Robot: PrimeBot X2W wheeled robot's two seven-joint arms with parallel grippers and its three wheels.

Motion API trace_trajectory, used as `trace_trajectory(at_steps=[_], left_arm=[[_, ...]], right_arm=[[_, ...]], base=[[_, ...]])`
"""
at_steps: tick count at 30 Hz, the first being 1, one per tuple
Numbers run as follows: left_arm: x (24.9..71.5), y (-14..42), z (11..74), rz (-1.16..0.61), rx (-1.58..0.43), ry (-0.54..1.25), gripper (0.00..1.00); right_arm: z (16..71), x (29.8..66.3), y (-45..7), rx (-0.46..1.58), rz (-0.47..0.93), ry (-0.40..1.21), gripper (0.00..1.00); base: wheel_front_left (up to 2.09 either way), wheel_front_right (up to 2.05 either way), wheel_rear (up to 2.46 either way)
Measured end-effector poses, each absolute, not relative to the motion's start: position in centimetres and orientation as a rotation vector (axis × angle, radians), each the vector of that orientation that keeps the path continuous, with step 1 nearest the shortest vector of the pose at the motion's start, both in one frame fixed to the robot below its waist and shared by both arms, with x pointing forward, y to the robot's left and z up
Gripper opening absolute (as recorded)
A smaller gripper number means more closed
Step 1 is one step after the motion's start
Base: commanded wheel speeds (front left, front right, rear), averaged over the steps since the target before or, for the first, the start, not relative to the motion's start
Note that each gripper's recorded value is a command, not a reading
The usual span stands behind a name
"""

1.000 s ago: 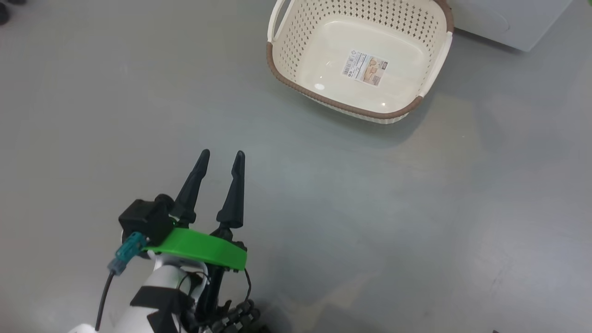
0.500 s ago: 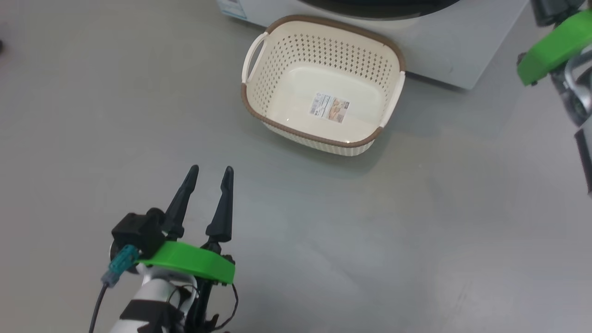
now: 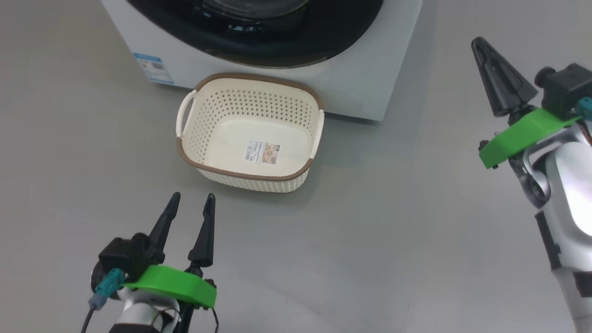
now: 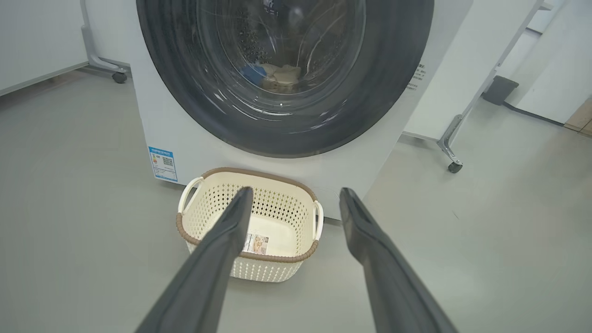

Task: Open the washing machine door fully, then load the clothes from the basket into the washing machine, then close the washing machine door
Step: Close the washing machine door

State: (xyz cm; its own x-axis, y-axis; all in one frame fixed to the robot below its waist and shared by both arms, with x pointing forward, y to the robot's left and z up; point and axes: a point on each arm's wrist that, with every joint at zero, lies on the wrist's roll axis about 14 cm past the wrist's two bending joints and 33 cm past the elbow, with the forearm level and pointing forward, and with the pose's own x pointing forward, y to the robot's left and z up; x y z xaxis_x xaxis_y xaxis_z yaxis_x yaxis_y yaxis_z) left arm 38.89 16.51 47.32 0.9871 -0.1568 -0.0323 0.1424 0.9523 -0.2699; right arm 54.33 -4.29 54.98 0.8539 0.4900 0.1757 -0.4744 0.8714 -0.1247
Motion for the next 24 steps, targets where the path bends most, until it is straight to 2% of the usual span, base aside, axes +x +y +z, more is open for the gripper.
trace_trajectory(at_steps=[5,13,24], left_arm=[[39.3,14.8,48.2,-0.212,-0.269,0.029,1.0],[38.4,13.1,48.5,-0.264,-0.269,0.025,1.0],[37.1,13.0,48.5,-0.25,-0.262,0.021,1.0]], right_arm=[[55.4,51.7,-8.4,-0.064,0.402,-0.21,0.0],[52.5,46.1,-14.4,-0.061,0.247,-0.125,0.0],[51.0,40.4,-19.5,0.033,0.039,-0.086,0.0]], base=[[0.0,0.0,0.0],[0.0,0.0,0.0],[0.0,0.0,0.0]])
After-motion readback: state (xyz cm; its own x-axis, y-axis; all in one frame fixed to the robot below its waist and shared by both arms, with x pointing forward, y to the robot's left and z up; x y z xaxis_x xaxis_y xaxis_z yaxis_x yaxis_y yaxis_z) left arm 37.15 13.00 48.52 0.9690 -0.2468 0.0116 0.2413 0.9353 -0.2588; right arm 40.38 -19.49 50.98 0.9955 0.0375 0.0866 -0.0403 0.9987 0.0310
